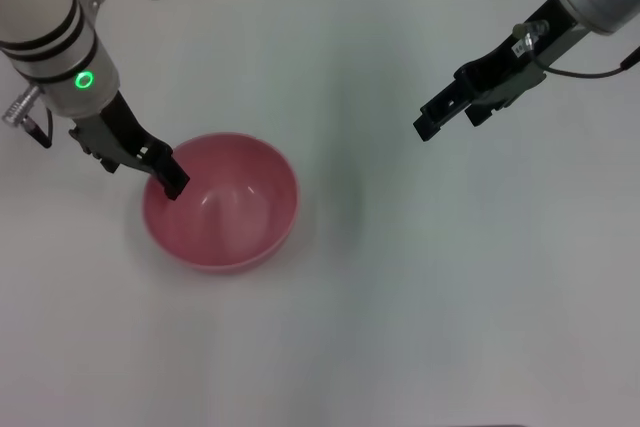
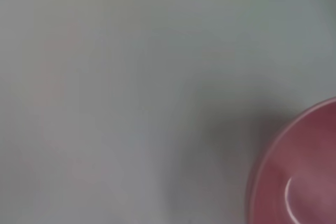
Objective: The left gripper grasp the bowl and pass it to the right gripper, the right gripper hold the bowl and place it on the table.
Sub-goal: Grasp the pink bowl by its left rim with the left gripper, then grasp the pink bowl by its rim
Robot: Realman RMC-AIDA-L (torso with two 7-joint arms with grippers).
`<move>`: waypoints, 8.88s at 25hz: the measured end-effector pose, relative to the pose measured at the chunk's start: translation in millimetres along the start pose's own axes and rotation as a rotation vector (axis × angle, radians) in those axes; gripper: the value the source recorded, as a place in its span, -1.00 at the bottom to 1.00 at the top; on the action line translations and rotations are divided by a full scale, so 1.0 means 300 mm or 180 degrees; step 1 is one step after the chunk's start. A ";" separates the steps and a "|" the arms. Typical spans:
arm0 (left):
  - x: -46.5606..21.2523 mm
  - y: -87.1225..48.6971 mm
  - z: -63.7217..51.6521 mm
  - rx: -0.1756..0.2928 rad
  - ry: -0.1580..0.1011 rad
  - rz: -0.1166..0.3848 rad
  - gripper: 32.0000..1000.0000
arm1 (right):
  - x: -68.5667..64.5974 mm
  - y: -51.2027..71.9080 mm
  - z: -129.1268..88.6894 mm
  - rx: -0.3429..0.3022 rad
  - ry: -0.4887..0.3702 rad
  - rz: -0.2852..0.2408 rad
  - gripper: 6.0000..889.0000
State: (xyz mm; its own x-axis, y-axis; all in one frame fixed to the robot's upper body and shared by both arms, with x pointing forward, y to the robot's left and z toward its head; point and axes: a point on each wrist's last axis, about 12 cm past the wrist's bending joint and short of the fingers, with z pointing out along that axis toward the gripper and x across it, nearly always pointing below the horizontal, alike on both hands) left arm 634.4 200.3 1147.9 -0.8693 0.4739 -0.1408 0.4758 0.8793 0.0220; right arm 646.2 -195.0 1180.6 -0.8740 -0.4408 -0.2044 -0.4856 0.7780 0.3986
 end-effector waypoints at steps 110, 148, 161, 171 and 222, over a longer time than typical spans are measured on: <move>-0.086 -0.093 -0.044 0.0701 -0.0177 0.0249 -0.98 | -0.039 0.038 -0.024 -0.0102 -0.0079 -0.0106 0.90; -0.226 -0.213 -0.151 0.0744 -0.0444 0.0651 -0.97 | -0.060 0.106 -0.001 -0.0050 0.0159 -0.0327 0.86; -0.229 -0.220 -0.156 0.0744 -0.0434 0.0678 -0.97 | -0.060 0.110 0.019 0.0076 0.0224 -0.0421 0.85; -0.231 -0.230 -0.157 0.0742 -0.0427 0.0708 -0.97 | -0.060 0.109 0.031 0.0177 0.0257 -0.0471 0.75; -0.230 -0.260 -0.163 0.0866 -0.0368 0.0764 -0.29 | -0.080 0.127 0.039 0.0238 0.0210 -0.0527 -0.89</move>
State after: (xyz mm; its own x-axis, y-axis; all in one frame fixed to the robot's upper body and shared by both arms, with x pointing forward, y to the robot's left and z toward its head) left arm 650.7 101.3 1204.3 -0.7152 0.6427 -0.2745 0.6958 0.6916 -0.1936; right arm 648.5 -149.6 1190.1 -0.7803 -0.5920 -0.2017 -0.6247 0.7224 0.2965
